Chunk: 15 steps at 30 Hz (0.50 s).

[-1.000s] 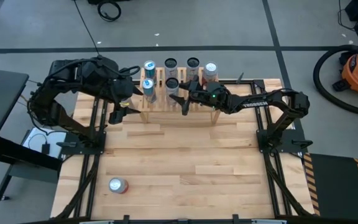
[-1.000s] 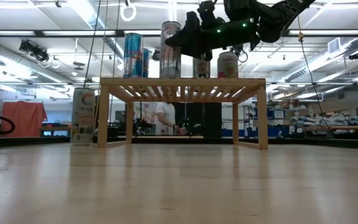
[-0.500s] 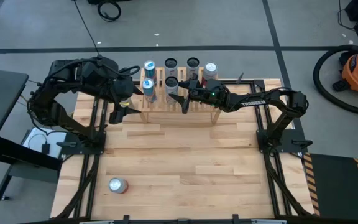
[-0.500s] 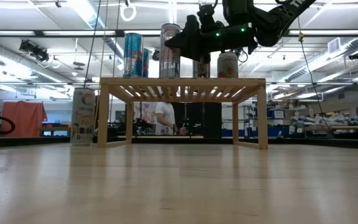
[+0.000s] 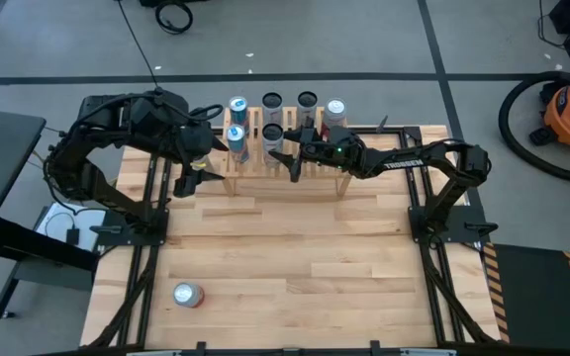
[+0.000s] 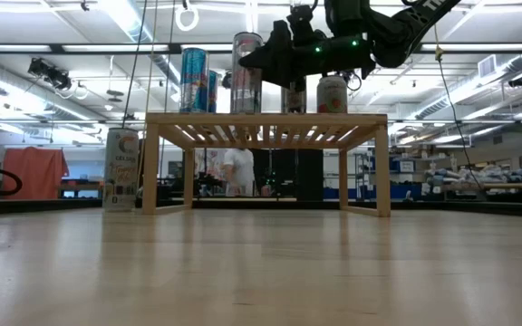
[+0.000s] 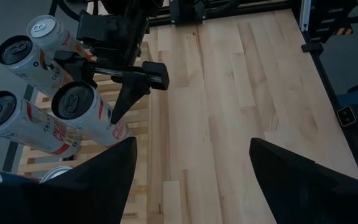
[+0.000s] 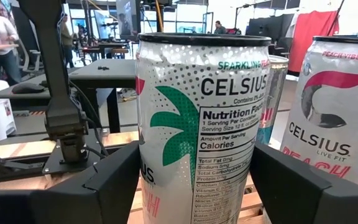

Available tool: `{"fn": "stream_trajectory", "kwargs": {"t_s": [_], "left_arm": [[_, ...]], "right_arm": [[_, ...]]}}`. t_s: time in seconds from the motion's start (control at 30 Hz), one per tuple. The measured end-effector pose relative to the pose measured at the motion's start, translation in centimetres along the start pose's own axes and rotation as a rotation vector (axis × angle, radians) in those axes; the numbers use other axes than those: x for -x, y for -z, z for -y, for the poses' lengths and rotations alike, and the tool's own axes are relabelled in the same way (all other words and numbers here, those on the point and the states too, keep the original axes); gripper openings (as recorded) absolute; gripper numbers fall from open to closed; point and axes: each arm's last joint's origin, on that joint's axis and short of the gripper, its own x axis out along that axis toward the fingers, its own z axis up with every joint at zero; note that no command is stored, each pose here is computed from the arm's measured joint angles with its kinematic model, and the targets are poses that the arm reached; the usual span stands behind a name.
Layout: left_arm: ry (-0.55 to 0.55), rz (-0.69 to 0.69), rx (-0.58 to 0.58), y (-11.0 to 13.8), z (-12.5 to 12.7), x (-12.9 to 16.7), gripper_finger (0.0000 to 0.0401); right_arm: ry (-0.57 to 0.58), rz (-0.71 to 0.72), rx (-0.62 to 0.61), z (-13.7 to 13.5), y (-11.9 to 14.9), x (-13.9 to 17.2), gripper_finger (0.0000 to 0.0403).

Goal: Place canned beverage on shelf
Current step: Put the white pink soda can on the shelf aligned with the other white pink soda can

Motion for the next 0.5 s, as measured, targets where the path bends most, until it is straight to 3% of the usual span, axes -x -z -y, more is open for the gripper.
{"fn": "stream_trajectory", "kwargs": {"t_s": [0.5], "left_arm": [[0.0, 0.0, -0.001, 0.0, -0.01, 0.0, 0.0314]], "right_arm": [[0.0, 0.005, 0.026, 0.0, -0.01, 0.02, 0.0323]]}}
